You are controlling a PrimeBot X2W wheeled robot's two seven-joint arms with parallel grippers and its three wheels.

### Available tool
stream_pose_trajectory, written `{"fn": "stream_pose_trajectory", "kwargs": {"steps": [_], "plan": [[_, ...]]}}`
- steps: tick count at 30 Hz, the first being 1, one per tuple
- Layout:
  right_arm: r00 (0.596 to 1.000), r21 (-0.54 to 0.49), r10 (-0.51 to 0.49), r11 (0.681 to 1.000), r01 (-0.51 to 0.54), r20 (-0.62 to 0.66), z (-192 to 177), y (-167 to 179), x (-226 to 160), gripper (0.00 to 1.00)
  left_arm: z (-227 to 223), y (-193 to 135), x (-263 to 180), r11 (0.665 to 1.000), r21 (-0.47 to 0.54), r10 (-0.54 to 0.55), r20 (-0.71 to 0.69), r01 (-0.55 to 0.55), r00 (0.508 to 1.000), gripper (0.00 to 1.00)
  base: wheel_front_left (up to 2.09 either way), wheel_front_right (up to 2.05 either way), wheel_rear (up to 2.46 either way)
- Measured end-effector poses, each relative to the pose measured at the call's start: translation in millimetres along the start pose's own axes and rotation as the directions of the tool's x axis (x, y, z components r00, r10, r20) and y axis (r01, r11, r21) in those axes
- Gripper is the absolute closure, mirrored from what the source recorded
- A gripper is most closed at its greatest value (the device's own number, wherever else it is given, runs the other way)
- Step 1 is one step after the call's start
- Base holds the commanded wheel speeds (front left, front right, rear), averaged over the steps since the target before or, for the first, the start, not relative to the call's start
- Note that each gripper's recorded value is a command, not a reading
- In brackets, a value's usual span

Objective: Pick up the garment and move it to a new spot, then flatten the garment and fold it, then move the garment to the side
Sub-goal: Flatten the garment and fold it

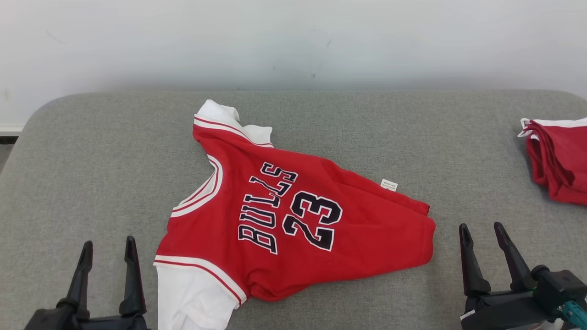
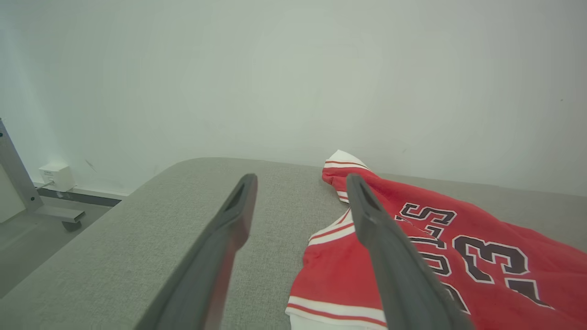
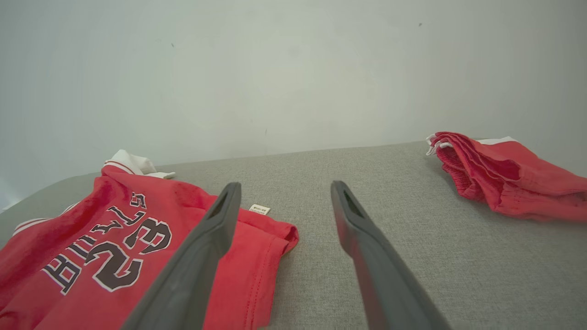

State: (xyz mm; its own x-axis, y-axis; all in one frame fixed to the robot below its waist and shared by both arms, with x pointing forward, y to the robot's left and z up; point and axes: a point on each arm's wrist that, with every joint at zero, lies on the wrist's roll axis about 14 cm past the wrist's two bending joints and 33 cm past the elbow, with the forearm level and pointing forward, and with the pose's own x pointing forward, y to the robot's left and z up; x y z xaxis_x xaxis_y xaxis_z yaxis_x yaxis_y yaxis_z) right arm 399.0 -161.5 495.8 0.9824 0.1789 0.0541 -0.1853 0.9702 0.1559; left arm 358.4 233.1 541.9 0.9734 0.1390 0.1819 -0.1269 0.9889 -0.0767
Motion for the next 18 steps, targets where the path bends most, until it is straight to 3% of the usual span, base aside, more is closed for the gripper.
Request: {"fn": "stream_pose_trajectory", "kwargs": {"steps": [6, 18], "plan": [[0.999, 0.008, 0.007, 1.000, -0.007, -0.037, -12, 3, -3, 0.00, -1, 4, -3, 1.000, 0.000, 0.011, 0.002, -0.011, 1.000, 0.00, 0.00, 0.00, 0.00], [0.969, 0.008, 0.064, 0.998, -0.064, -0.237, -70, 14, 9, 0.00, -6, 4, -3, 1.000, 0.003, 0.005, -0.012, -0.005, 1.000, 0.00, 0.00, 0.00, 0.00]]}}
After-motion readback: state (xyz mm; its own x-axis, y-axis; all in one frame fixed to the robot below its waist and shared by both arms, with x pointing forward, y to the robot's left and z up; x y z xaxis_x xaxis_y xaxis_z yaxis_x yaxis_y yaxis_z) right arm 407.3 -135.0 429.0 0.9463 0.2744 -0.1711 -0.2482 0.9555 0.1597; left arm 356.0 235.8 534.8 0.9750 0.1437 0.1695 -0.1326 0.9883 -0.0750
